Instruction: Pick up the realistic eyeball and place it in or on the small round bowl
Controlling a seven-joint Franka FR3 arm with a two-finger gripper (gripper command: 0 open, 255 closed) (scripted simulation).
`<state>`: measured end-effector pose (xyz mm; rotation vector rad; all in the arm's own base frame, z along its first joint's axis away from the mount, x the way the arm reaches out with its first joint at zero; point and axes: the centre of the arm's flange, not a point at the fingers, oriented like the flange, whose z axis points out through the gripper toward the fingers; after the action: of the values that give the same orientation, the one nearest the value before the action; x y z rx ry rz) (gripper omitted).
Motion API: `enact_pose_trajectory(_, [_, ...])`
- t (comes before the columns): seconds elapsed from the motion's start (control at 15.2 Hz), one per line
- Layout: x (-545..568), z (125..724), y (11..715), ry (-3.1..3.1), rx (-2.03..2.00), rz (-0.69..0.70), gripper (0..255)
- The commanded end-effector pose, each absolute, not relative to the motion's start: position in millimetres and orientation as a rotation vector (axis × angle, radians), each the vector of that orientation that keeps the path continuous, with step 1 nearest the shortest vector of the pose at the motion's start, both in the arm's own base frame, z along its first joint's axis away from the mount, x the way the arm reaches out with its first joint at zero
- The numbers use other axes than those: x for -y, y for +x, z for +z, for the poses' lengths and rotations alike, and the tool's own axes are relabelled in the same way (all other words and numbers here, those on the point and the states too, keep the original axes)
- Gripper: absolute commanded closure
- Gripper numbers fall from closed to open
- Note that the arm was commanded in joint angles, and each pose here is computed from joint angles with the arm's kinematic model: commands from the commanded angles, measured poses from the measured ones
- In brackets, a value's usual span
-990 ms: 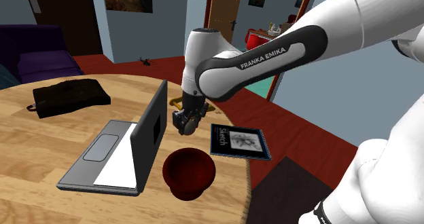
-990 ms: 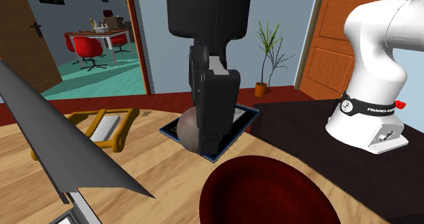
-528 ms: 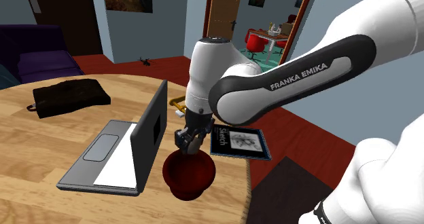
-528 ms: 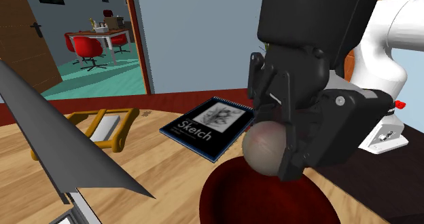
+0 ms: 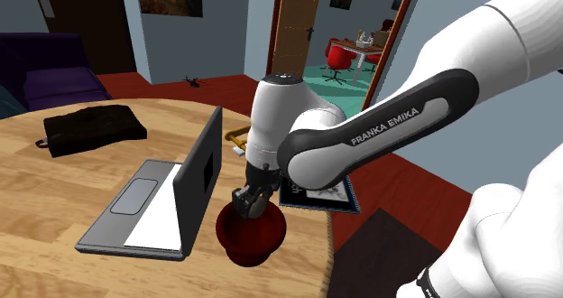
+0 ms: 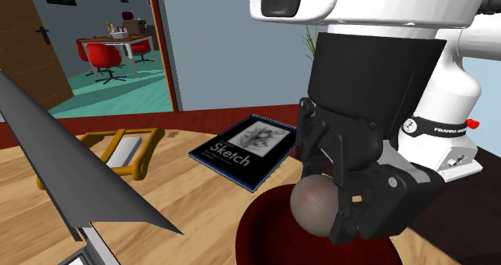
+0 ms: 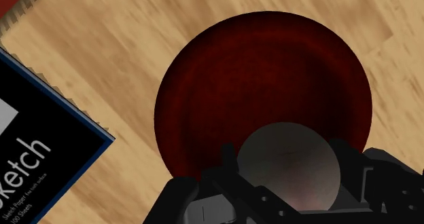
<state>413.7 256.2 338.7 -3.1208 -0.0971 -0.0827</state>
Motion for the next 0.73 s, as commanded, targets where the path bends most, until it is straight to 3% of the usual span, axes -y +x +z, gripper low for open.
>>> enact_pose_trajectory(0.0, [-256,328,414,-3.120,0.097,-0.084,255])
enact_pose_trajectory(0.66, [-256,310,414,-3.120,0.097,-0.084,255])
